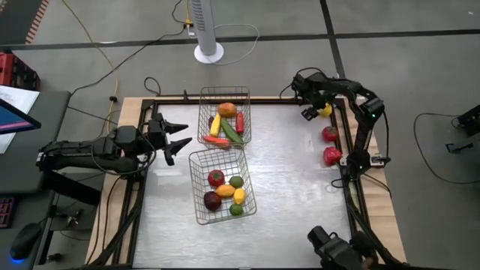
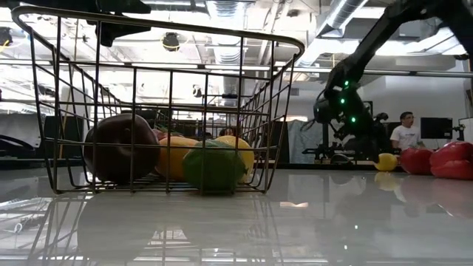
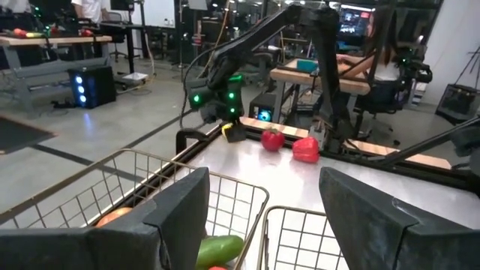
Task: Sort produce into baskets
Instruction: Put the yellow lemon into the bottom basket
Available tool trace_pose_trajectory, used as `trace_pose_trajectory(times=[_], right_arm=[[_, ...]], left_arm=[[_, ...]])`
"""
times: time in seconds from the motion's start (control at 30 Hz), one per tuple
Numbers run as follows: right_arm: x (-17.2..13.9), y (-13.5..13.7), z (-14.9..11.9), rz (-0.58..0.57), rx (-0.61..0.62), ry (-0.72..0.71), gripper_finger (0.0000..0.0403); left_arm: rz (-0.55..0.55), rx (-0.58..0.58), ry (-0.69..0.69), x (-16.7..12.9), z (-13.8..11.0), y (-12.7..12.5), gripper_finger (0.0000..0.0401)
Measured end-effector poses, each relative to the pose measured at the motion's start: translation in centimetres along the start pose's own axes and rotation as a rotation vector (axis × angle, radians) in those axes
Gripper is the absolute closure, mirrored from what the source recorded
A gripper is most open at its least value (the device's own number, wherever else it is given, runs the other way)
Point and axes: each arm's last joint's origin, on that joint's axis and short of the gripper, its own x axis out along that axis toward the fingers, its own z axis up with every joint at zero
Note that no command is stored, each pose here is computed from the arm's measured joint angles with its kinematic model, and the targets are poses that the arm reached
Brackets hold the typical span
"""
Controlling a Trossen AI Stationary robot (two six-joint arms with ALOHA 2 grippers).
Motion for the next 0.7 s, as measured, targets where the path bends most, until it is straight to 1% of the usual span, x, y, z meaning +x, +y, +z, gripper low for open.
trace_pose_trajectory(times=[0.1, 0.23, 0.5, 0.6, 0.7], right_arm=[[1.0, 0.4, 0.4, -0.008, -0.034, 0.078, 0.0087], [2.0, 0.8, 1.2, -0.008, -0.043, 0.126, 0.0087], [2.1, 0.6, 1.5, -0.026, -0.050, 0.107, 0.0088], [2.0, 0.5, 1.2, -0.026, -0.065, 0.129, 0.0100], [2.0, 0.6, 1.2, -0.027, -0.070, 0.131, 0.0122]], left_arm=[[0.000, 0.000, 0.002, 0.0, 0.0, 0.0, 0.0162], [0.001, 0.000, 0.001, 0.0, 0.0, 0.0, 0.0162], [0.001, 0.002, 0.001, 0.0, 0.0, 0.0, 0.0162], [0.002, 0.003, 0.001, 0.0, 0.0, 0.0, 0.0162], [0.002, 0.003, 0.001, 0.0, 0.0, 0.0, 0.0162]])
